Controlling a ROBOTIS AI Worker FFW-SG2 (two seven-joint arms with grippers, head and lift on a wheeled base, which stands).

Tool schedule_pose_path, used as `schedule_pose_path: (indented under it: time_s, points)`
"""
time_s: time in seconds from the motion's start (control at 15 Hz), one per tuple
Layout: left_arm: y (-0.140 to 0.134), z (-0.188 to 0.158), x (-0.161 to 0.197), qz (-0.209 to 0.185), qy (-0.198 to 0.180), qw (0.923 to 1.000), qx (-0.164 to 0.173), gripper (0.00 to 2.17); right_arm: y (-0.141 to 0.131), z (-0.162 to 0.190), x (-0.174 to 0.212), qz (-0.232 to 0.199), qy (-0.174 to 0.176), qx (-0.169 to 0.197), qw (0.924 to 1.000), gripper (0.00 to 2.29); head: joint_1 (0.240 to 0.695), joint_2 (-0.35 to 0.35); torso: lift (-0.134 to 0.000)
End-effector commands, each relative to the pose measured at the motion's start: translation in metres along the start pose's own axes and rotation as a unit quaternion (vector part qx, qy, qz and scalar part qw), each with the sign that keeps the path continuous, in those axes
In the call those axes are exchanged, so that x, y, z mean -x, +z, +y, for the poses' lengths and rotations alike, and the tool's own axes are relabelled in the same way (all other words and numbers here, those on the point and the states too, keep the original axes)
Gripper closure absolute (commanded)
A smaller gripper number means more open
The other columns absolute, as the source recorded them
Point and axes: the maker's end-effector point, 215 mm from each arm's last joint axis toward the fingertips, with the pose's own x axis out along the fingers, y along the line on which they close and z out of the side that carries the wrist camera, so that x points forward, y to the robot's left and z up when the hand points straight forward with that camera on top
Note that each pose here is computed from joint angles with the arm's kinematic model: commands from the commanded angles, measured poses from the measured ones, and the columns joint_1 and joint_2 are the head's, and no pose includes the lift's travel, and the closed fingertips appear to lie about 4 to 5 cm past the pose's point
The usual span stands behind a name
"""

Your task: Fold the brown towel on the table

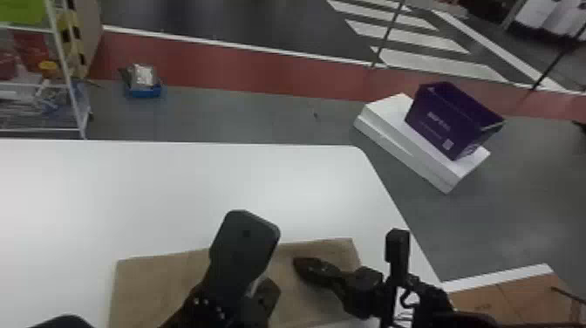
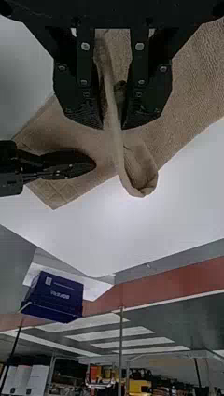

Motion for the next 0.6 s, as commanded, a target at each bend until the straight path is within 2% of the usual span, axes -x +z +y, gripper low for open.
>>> schedule_pose_path:
  time_s: [0.0, 0.07, 0.33, 0.4, 0.47, 0.53]
  points:
    - [0.002, -0.008, 0.0, -0.001, -0.018, 0.9998, 0.007, 0.0, 0.002, 0.003, 0.001, 0.001, 0.002, -0.012, 0.9999, 1.52, 0.695, -0.35, -0.124]
    - [0.002, -0.01, 0.0, -0.001, -0.023, 0.9997, 0.009, 0.02, 0.001, 0.003, 0.001, 0.002, 0.002, -0.014, 0.9999, 1.43, 0.695, -0.35, -0.124]
    - [-0.003, -0.003, -0.001, 0.002, -0.018, 0.9996, 0.02, 0.02, -0.008, -0.004, 0.012, 0.017, -0.006, -0.048, 0.9987, 1.43, 0.695, -0.35, -0.124]
    - [-0.002, 0.0, 0.0, -0.003, -0.015, 0.9995, 0.027, 0.02, -0.006, -0.006, 0.019, 0.013, -0.006, -0.065, 0.9978, 1.34, 0.695, -0.35, -0.124]
    - [0.002, 0.003, 0.001, -0.017, -0.013, 0.999, 0.039, 0.02, -0.002, -0.007, 0.029, 0.006, -0.003, -0.072, 0.9974, 1.11, 0.695, -0.35, -0.124]
    - [0.011, 0.007, 0.003, -0.036, -0.008, 0.9982, 0.048, 0.02, -0.001, -0.005, 0.038, 0.007, -0.002, -0.085, 0.9964, 1.06, 0.695, -0.35, -0.124]
